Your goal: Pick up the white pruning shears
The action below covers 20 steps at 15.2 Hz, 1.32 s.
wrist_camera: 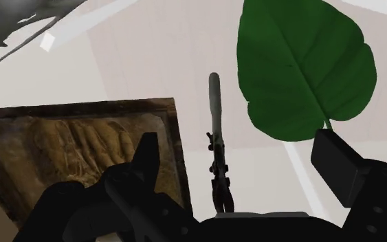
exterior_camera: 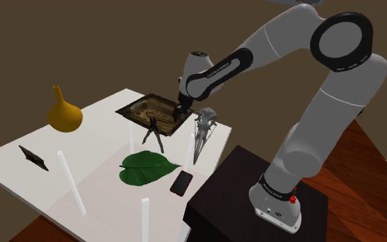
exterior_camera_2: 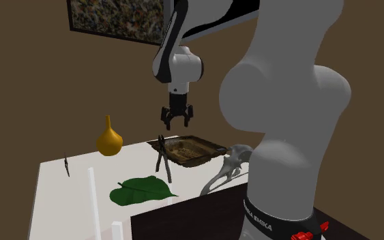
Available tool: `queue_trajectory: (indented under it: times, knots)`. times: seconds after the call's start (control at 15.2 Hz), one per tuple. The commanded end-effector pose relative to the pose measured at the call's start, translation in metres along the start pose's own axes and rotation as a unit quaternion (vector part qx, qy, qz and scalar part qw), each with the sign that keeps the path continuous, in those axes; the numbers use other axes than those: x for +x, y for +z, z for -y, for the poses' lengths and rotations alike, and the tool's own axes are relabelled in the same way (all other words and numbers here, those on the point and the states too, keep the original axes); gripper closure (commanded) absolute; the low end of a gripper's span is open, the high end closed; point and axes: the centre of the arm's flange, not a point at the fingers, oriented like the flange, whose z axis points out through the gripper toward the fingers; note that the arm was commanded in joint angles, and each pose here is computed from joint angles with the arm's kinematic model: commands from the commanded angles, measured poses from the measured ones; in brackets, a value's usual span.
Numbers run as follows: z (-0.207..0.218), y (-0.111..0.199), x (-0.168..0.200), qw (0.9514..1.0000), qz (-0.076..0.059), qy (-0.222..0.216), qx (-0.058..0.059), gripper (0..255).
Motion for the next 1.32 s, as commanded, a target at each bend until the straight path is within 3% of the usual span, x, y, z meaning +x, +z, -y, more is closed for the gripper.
queue_trajectory:
  times: [0.0,0.66,1.25]
  knots:
    - [0.003,0.022,0.017,0.9999,-0.011,-0.004,-0.002,0]
    - [0.009,0.108,0.102,0.9978,-0.061,-0.025,-0.014,0]
    - [0.011,0.149,0.098,0.9977,-0.062,-0.025,-0.014,0]
